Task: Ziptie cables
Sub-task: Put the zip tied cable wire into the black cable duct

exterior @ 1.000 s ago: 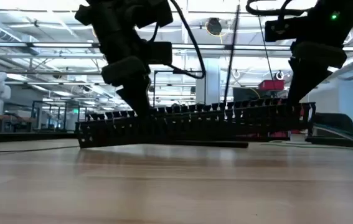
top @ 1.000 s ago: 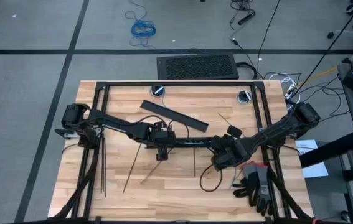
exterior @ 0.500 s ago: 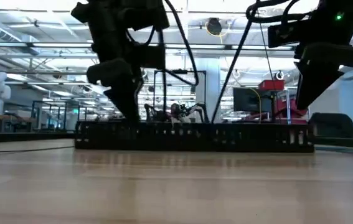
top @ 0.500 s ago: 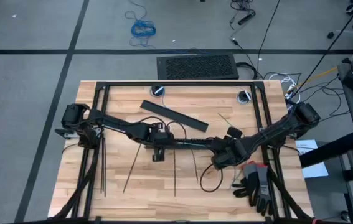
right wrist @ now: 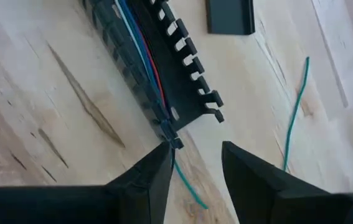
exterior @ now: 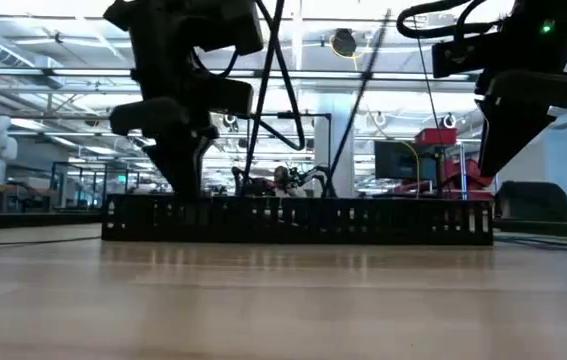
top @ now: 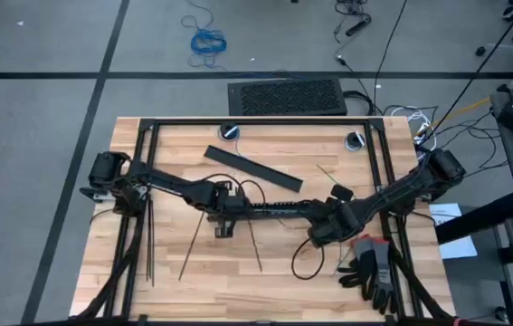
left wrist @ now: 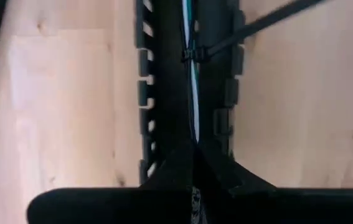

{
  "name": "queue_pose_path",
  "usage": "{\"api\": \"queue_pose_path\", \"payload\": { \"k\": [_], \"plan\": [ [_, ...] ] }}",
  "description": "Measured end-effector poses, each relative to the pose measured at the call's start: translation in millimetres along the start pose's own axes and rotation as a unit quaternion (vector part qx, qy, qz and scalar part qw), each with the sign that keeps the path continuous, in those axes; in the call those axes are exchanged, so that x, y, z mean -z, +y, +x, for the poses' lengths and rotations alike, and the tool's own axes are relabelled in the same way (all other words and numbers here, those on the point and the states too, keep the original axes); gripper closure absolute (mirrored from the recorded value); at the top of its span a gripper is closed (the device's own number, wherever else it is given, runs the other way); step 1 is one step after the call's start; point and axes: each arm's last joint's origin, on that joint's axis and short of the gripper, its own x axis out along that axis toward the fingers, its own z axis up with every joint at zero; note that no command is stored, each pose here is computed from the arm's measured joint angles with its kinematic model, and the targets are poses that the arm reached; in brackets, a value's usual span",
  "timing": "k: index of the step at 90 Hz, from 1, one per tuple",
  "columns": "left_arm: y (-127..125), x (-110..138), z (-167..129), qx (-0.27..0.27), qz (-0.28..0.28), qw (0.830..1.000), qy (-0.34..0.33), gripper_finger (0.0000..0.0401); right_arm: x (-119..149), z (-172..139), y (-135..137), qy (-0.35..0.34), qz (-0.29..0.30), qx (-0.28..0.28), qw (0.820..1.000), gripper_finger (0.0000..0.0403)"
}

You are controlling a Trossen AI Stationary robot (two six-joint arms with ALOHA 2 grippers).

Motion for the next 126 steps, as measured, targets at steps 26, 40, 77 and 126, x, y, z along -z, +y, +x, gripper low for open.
{"api": "queue_pose_path", "payload": {
  "k": [26, 40, 77, 126],
  "plan": [
    [-11, 9, -2, -0.007, 0.01, 0.999, 0.035, 0.0328, 0, 0, 0, 0.0, 0.003, 0.0, 1.0, 0.0268],
    [-11, 11, -6, -0.009, 0.0, 0.999, 0.036, 0.0269, 1, -1, 1, -0.001, 0.004, -0.001, 1.0, 0.0268],
    [-15, 33, -73, -0.03, -0.042, 0.998, -0.032, 0.0237, 11, -7, 3, -0.024, 0.026, 0.029, 0.999, 0.0268],
    [-41, 38, -80, -0.016, -0.065, 0.994, -0.087, 0.0237, -10, -9, 22, -0.15, 0.022, -0.035, 0.988, 0.0269]
  ]
}}
